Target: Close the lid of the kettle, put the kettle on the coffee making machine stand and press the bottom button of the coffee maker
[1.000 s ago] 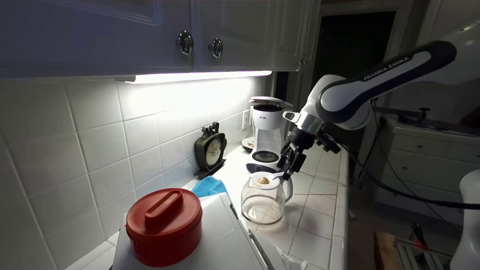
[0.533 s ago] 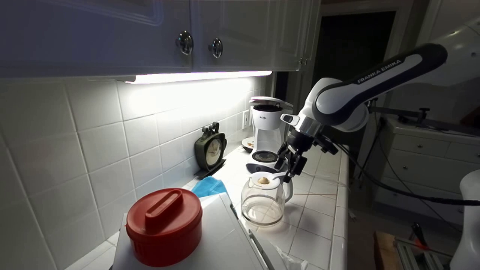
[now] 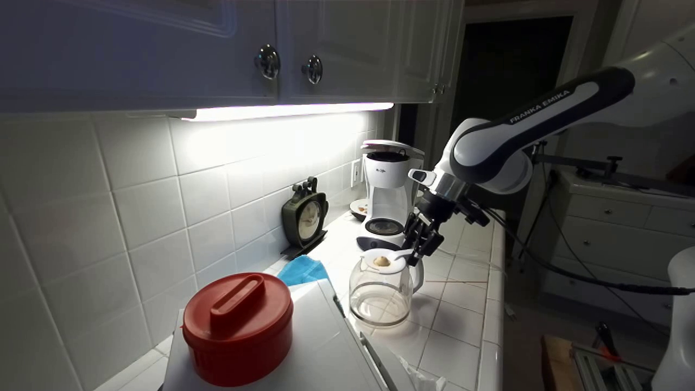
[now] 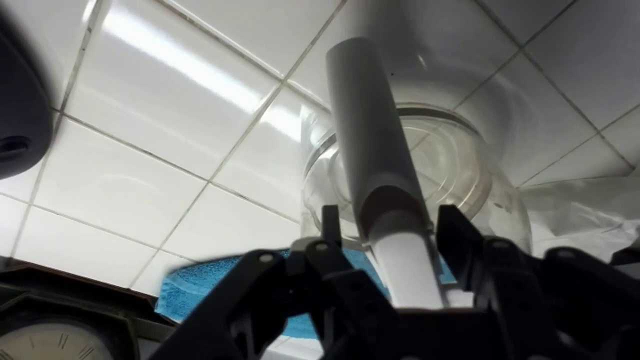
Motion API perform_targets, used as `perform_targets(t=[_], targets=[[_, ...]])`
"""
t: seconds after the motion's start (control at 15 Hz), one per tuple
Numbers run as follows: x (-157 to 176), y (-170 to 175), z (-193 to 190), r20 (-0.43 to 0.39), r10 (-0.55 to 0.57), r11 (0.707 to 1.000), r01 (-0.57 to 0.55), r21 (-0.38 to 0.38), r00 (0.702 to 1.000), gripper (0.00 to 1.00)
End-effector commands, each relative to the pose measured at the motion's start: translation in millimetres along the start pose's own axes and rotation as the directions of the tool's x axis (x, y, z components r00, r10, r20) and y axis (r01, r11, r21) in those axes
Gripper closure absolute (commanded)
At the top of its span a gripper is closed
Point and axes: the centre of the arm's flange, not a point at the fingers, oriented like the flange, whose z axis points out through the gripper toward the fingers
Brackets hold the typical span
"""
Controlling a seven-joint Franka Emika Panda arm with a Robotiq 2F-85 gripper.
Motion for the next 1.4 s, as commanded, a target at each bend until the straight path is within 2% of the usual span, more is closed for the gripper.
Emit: perform_targets(t=[0.0, 0.2, 0.47, 1.0, 1.07, 1.33], targets=[[-10, 7, 3, -0.042, 0.015, 1.000, -0.014, 0.014, 0.999, 0.77], [-17, 9, -1, -0.069, 0.009, 0.999, -0.007, 0.038, 0.998, 0.90], [-23, 12, -7, -0.067, -0.033, 0.998, 0.037, 0.055, 0.997, 0.89], [-18, 20, -19, -0.009, -0.146, 0.986, 0.146, 0.082, 0.989, 0.89], [-23, 15, -9, -0.022, -0.109, 0.991, 0.110, 0.081, 0.994, 0.67], [-22, 15, -10, -0.015, -0.120, 0.990, 0.121, 0.078, 0.993, 0.67]])
